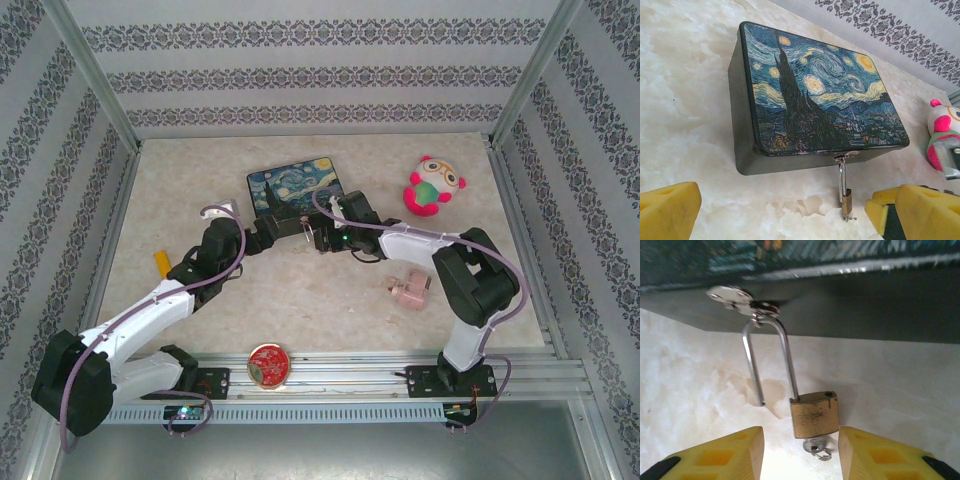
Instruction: Unlock a padlock with a key
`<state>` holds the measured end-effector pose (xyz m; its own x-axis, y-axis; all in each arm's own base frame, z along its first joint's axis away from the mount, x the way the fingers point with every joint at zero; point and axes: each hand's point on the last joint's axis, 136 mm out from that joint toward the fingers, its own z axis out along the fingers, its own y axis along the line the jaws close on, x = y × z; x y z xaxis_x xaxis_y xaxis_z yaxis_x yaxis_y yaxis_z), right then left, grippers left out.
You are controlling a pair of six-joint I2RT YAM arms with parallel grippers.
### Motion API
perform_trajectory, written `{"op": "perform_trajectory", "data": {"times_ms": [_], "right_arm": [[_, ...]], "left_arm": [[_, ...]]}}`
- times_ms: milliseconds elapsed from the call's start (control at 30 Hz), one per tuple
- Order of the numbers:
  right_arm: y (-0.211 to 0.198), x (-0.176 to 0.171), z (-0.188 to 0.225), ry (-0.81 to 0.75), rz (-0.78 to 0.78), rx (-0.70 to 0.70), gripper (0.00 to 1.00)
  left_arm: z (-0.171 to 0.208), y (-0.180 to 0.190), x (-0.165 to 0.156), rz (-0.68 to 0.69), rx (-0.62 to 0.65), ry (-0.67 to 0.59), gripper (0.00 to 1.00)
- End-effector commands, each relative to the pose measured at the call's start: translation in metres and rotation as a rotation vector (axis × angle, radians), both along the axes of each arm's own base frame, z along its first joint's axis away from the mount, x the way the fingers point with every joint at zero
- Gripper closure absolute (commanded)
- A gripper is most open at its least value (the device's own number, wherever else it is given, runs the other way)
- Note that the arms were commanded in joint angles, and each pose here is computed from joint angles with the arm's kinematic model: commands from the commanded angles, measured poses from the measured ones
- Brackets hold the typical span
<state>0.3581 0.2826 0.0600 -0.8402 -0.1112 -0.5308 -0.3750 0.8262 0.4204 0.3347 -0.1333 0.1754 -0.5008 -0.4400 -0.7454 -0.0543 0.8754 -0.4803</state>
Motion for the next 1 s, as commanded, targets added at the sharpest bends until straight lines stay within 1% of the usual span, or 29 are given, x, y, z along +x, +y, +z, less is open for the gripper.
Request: {"op": "perform_trajectory", "data": {"times_ms": [0, 133, 367, 667, 967], "right_arm": [[0.001, -0.002, -0.012, 0.042, 0.033, -0.043, 0.56], [0.003, 0.001, -0.016, 0.054, 0.038, -0.047, 0.53], [0.008, 0.005, -0.023, 0.072, 0.057, -0.051, 0.51], [0.008, 0.011, -0.032, 0.081, 0.059, -0.089, 0.52], [0.004, 0.014, -0.043, 0.074, 0.053, -0.162, 0.53]], "left_arm": [[0.006, 0.004, 0.004, 0.013, -0.004, 0.001, 0.01], [0.002, 0.007, 0.004, 0.022, -0.007, 0.012, 0.01], [-0.003, 0.009, 0.004, 0.030, -0.029, 0.030, 0.01], [-0.004, 0.010, 0.004, 0.033, -0.050, 0.036, 0.01], [-0.006, 0.008, 0.005, 0.029, -0.063, 0.040, 0.01]]}}
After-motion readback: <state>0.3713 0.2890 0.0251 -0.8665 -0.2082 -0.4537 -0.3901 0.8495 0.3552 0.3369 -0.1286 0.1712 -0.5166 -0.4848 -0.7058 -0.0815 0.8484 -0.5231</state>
